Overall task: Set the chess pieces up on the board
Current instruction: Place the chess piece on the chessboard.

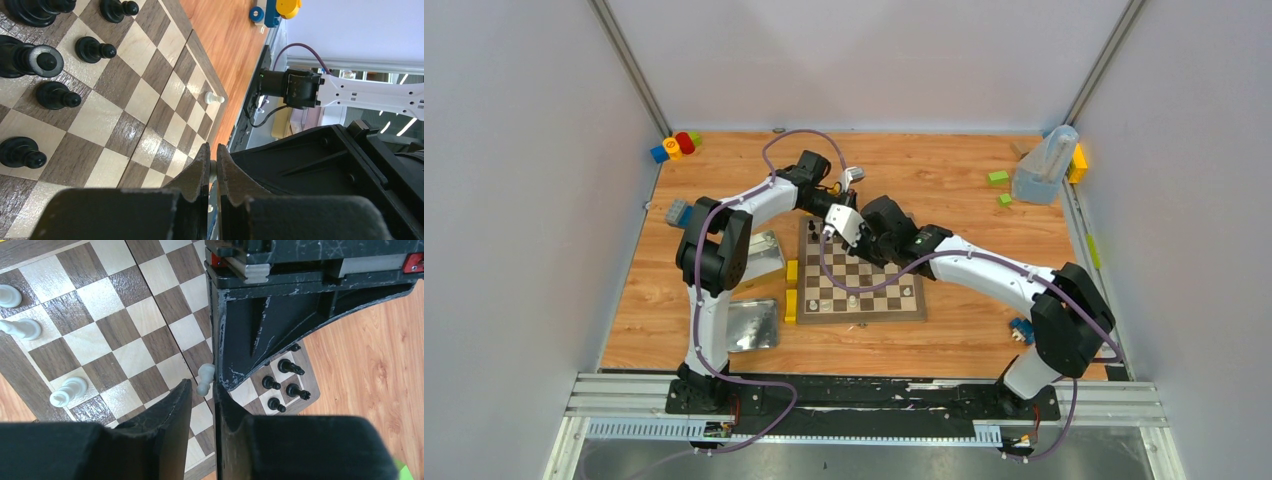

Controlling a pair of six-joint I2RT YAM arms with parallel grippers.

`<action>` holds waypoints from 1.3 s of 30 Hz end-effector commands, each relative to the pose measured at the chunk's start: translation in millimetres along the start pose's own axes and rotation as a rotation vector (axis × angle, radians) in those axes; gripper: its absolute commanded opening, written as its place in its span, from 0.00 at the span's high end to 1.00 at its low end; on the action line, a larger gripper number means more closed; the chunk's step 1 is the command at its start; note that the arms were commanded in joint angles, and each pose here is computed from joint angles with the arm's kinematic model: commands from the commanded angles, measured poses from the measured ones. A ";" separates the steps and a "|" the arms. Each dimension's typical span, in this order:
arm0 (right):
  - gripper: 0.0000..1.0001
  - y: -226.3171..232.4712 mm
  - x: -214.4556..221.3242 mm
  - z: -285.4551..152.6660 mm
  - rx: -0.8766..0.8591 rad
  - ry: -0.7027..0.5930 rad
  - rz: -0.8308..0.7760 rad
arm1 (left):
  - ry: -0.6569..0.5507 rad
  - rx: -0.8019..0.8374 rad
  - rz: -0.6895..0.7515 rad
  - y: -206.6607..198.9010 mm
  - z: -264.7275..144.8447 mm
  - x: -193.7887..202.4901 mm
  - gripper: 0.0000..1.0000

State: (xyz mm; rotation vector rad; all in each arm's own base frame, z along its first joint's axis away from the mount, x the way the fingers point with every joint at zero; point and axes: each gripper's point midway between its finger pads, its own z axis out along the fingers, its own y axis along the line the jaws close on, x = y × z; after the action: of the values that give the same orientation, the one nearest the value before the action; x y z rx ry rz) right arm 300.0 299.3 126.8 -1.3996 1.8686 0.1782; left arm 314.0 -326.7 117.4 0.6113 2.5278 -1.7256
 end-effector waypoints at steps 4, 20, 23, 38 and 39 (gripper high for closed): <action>0.80 -15.3 -23.0 1.4 0.059 -0.048 -0.008 | -0.014 0.044 0.050 -27.7 -6.2 -1.0 0.97; 1.00 -17.0 -22.8 -1.4 0.069 -0.046 -0.008 | -0.016 0.053 0.056 -30.5 -6.3 -0.5 0.93; 1.00 -17.4 -25.5 -6.9 0.069 -0.056 -0.010 | -0.017 0.045 0.069 -30.9 -7.1 -0.5 0.87; 1.00 25.8 -7.0 -27.3 -0.132 -0.049 -0.008 | -0.026 -0.021 0.157 -33.1 -16.5 -8.3 0.58; 1.00 30.9 -4.0 -28.8 -0.154 -0.043 -0.009 | -0.031 -0.028 0.164 -33.5 -17.9 -9.4 0.56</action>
State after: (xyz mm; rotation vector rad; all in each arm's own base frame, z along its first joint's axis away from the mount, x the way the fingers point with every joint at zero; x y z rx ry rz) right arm 282.7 299.9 135.0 -1.4431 1.8568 0.2532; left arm 308.1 -323.7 115.0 0.6428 2.5449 -1.6891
